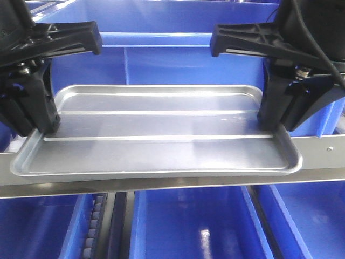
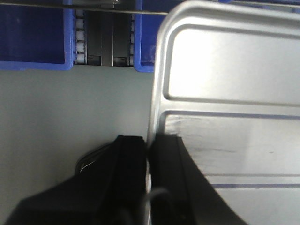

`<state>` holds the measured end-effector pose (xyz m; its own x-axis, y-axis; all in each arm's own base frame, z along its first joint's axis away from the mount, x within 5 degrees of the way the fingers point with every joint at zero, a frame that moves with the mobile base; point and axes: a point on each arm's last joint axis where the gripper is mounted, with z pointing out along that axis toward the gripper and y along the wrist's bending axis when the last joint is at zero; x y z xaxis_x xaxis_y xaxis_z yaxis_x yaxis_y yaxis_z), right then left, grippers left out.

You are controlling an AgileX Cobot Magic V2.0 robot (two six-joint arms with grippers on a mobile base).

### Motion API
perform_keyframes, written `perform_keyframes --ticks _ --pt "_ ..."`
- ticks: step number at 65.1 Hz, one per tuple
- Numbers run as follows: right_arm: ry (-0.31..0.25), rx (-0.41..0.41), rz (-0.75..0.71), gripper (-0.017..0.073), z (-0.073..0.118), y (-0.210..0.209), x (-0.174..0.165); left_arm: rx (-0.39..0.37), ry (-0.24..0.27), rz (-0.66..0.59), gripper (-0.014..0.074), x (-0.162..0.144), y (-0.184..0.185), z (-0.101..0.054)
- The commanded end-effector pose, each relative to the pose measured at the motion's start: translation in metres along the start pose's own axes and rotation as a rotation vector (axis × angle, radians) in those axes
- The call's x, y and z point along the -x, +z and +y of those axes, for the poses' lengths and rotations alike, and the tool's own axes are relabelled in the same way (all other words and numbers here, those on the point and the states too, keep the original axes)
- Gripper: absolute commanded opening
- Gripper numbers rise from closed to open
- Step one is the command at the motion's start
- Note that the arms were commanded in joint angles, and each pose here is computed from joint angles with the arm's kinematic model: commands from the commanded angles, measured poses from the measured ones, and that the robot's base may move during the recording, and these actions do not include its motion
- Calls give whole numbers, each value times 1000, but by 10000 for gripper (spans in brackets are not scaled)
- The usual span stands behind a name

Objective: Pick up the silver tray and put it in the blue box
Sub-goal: 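Carry the tray with both grippers over the blue bin, then lower the tray into the blue bin and open both grippers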

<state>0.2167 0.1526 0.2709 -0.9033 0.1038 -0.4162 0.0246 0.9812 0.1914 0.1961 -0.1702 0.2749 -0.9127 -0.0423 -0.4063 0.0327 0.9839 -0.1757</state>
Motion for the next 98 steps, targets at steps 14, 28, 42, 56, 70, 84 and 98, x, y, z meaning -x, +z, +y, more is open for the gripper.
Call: perform_keyframes --ticks 14,28,42,56,70,84,98 --pt "-34 -14 -74 57 -4 -14 9 4 13 -59 -10 6 -15 3" --pt "-1 -28 -22 57 -4 -20 8 -37 125 -30 -10 8 -25 -3" --pt "-58 -73 13 57 1 -58 23 -98 130 -102 -10 30 -65 -15" --pt "-100 71 -185 57 20 -101 58 -142 154 -227 -10 60 -92 -25" --pt "-98 146 -350 57 28 -119 97 -158 212 -318 -10 105 -95 -28" --pt "-83 215 -462 55 31 -117 140 -263 215 -425 -10 156 -93 -30" --pt "-103 246 -542 55 28 -88 179 -314 192 -474 -10 193 -73 -25"
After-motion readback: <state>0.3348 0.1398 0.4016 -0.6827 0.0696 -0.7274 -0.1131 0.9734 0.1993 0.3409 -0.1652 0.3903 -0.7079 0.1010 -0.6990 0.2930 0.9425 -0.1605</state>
